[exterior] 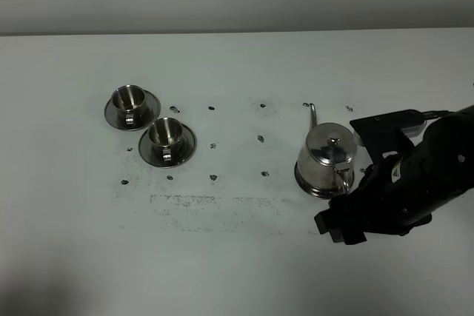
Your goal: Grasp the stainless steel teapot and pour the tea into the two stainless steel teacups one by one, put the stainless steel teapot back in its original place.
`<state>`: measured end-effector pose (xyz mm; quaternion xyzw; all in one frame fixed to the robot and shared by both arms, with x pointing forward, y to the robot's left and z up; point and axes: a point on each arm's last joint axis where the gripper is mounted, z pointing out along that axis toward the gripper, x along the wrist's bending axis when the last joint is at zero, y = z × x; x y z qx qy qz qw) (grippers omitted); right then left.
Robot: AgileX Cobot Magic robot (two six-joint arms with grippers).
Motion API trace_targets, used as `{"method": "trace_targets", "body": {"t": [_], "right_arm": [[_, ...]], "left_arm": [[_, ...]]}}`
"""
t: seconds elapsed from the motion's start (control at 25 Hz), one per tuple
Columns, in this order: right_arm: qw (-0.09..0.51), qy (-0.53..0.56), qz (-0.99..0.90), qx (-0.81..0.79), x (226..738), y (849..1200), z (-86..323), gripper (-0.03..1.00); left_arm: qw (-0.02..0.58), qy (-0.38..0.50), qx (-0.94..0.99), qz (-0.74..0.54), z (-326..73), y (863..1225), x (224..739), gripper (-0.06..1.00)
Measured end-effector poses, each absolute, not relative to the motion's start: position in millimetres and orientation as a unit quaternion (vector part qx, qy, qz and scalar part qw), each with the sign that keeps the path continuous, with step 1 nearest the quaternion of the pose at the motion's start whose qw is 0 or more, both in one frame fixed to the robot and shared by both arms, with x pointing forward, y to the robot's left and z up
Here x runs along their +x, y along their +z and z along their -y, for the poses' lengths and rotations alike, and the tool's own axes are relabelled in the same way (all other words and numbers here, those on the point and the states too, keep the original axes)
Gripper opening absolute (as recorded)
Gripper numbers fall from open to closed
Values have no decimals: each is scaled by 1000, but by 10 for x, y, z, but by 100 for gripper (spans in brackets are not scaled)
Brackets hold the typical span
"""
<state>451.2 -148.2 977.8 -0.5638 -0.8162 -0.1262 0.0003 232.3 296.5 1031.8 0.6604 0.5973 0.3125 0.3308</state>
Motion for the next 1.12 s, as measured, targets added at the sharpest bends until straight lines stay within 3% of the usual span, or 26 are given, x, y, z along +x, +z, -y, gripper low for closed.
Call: {"method": "trace_targets", "body": {"t": [0.16,0.56,1.12], "right_arm": [[-5,-123,819,-560,4680,9820,1416,59],[-18,-52,846,-531,4863,9438,1377,59],[-28,-67,846,-528,5084,9484,1240,59]], "left_arm": [[331,313,660,-597,-2965,10318,2323,72],[331,313,660,-597,-2965,10318,2323,72],[331,313,660,-597,-2965,10318,2323,72]]}}
